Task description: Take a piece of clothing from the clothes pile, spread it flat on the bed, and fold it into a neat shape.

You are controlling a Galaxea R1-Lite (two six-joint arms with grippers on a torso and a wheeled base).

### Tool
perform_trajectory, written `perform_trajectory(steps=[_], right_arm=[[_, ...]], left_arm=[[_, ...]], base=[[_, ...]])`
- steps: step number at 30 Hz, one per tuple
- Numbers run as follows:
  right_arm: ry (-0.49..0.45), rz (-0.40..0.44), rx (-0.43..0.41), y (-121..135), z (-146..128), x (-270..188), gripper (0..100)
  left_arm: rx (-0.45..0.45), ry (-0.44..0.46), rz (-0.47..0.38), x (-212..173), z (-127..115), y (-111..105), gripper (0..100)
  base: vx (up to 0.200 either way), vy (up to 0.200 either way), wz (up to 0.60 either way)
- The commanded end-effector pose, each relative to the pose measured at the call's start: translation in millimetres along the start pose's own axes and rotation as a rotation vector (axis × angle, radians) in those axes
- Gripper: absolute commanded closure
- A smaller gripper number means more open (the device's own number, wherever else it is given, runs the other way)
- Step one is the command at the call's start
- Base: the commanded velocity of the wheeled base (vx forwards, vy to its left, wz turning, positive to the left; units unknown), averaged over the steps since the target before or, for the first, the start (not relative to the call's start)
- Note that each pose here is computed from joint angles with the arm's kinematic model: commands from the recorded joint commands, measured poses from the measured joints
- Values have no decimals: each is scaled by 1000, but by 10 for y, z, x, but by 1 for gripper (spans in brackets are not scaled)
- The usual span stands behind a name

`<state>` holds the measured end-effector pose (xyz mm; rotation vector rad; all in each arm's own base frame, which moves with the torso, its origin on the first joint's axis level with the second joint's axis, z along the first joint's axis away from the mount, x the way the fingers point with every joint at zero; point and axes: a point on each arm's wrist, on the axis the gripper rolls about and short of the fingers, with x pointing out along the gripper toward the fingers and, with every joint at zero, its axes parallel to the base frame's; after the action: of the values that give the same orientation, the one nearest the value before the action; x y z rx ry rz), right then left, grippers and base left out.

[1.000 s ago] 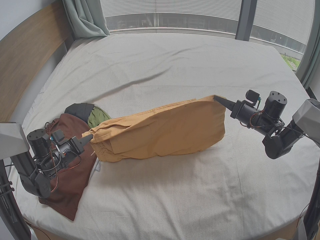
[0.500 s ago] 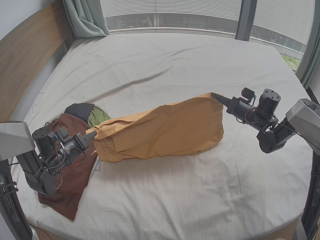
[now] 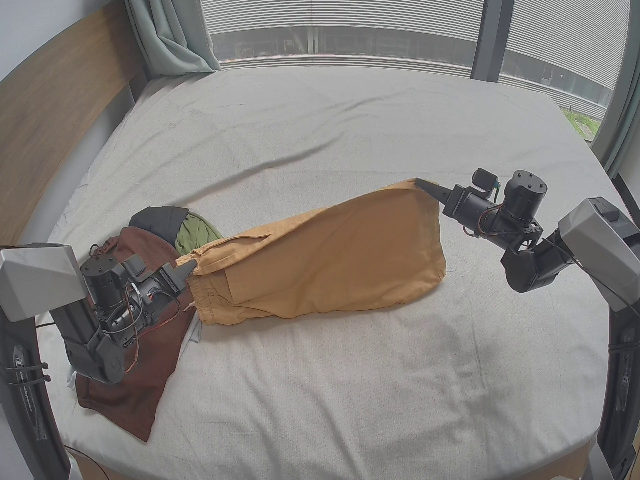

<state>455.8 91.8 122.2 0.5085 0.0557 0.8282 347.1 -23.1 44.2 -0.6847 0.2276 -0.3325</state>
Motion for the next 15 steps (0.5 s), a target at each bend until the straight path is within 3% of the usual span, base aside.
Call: perform_trajectory(steps=[1,15], right_arm=[[11,-9,10,-116,-95,49,100],[21,-14,24,-306,-209,204,100]], left_arm=[[-8,6,19,68,-63,80,100],[-12,-26,26,192,-48,160,100]], base=[[0,0,0],[0,0,0]])
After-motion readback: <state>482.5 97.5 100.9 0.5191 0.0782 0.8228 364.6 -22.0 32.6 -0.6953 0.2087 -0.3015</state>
